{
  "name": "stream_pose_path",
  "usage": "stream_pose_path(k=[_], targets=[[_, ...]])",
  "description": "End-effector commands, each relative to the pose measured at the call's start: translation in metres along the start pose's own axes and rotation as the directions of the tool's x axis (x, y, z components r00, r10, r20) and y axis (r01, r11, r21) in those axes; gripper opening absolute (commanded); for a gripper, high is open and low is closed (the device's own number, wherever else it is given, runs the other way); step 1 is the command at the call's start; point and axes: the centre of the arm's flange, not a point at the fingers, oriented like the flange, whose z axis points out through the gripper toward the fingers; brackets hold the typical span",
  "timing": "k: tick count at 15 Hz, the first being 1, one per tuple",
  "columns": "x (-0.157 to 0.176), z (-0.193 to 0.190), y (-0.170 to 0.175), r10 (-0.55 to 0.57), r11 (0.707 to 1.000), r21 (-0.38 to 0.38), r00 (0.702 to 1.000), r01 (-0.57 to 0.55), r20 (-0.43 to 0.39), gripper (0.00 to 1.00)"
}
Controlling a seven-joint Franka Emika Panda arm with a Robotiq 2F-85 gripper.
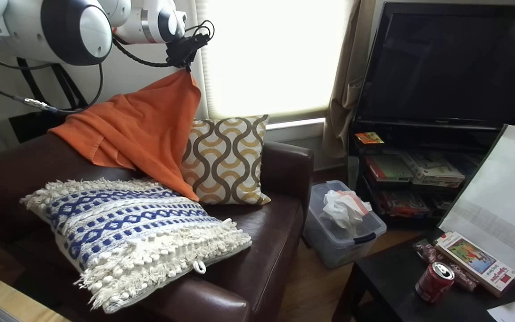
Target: Spread the yellow towel more on the right sofa support side of the sofa
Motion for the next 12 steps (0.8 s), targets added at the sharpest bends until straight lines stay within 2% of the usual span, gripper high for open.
stream_pose_path(k=[1, 3, 7, 12], targets=[[0.013, 0.002, 0.007, -0.041, 0.999, -0.024, 0.999, 0.041, -0.007, 0.01], [0.039, 0.002, 0.018, -0.102, 0.994, -0.033, 0.994, 0.101, -0.036, 0.01], [0.089, -0.001, 0.032, -0.257, 0.965, -0.075, 0.963, 0.251, -0.086, 0.01], [0.103, 0.001, 0.031, -0.339, 0.936, -0.141, 0.934, 0.323, -0.116, 0.01]])
